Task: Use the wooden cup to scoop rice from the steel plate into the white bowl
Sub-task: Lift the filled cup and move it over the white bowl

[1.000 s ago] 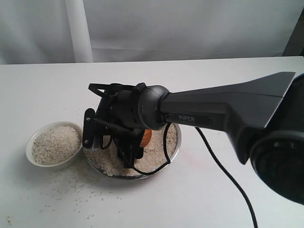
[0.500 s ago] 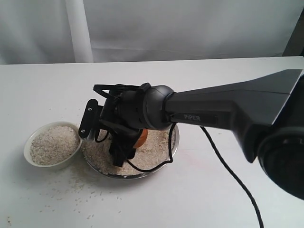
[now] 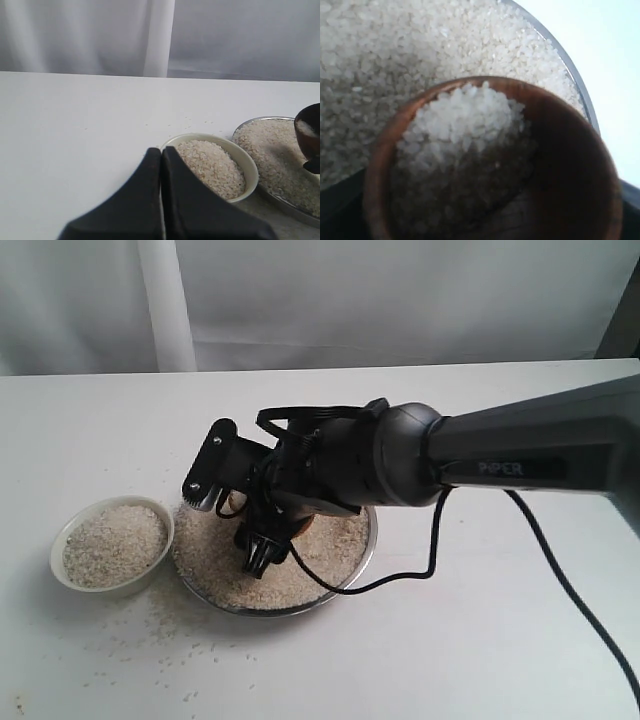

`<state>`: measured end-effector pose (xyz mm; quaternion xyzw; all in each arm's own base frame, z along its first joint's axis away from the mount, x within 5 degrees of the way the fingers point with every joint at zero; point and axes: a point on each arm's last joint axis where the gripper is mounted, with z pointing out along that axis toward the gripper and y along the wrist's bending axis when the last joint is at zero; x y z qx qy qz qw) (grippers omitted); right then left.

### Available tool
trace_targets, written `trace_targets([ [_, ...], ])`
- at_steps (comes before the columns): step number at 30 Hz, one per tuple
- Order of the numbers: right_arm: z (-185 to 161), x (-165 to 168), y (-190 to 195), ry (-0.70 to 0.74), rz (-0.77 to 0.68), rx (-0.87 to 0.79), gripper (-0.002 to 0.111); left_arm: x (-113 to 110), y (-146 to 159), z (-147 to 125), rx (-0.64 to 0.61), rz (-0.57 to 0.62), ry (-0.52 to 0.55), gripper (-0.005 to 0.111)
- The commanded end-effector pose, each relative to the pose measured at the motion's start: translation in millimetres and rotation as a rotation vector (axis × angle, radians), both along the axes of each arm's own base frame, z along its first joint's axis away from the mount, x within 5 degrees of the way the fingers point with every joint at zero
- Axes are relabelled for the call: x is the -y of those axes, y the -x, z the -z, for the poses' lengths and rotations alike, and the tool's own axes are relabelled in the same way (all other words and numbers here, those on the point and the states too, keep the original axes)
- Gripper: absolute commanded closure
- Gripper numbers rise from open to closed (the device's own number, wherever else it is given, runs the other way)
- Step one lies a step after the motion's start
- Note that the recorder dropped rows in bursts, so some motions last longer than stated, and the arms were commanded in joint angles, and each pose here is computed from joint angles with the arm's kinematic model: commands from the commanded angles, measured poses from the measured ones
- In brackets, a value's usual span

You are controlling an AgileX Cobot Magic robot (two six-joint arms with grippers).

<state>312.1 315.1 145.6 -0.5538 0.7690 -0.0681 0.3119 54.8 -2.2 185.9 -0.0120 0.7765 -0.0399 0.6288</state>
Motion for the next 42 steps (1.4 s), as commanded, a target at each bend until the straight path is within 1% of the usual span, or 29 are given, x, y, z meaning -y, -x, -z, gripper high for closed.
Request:
trace_targets([
  [1, -8, 5, 3, -0.036, -0.055, 0.042, 0.108, 0, 0, -1, 0.009, 0.003, 0.011, 0.107],
  [8, -8, 5, 3, -0.027, -0.065, 0.046, 0.108, 0, 0, -1, 0.009, 0.004, 0.008, 0.107],
  [13, -8, 7, 3, 0.041, -0.100, 0.073, 0.108, 0, 0, -1, 0.009, 0.004, 0.008, 0.107],
  [15, -16, 7, 1, 0.063, -0.106, 0.089, 0.108, 0, 0, -1, 0.009, 0.004, 0.008, 0.107],
  [16, -28, 4, -3, 0.094, -0.072, 0.106, 0.108, 0, 0, -1, 0.009, 0.003, 0.012, 0.107],
  [17, -33, 3, -5, 0.117, -0.075, 0.119, 0.108, 0, 0, -1, 0.009, 0.003, 0.012, 0.107],
  [18, -49, -5, -6, 0.155, -0.106, 0.158, 0.108, 0, 0, -1, 0.009, 0.003, 0.012, 0.107],
  [19, -55, -9, -5, 0.171, -0.130, 0.176, 0.108, 0, 0, -1, 0.009, 0.003, 0.012, 0.107],
  [20, -72, -21, -3, 0.182, -0.183, 0.227, 0.108, 0, 0, -1, 0.009, 0.003, 0.012, 0.107],
  [21, -77, -26, -3, 0.175, -0.194, 0.242, 0.108, 0, 0, -1, 0.009, 0.003, 0.012, 0.107],
  [22, -89, -38, -2, 0.147, -0.207, 0.280, 0.108, 0, 0, -1, 0.009, 0.003, 0.012, 0.107],
  [23, -94, -50, -1, 0.151, -0.228, 0.305, 0.108, 0, 0, -1, 0.009, 0.003, 0.012, 0.107],
  [24, -95, -59, 0, 0.179, -0.248, 0.318, 0.108, 0, 0, -1, 0.009, 0.003, 0.012, 0.107],
  [28, -86, -96, 5, 0.375, -0.324, 0.374, 0.108, 0, 0, -1, 0.009, 0.003, 0.012, 0.107],
  [31, -63, -120, 13, 0.507, -0.420, 0.453, 0.108, 0, 0, -1, 0.009, 0.003, 0.012, 0.107],
  [36, -47, -134, 18, 0.657, -0.493, 0.593, 0.108, 0, 0, -1, 0.009, 0.003, 0.012, 0.107],
  [42, -27, -144, 24, 0.745, -0.548, 0.657, 0.108, 0, 0, -1, 0.009, 0.003, 0.012, 0.107],
])
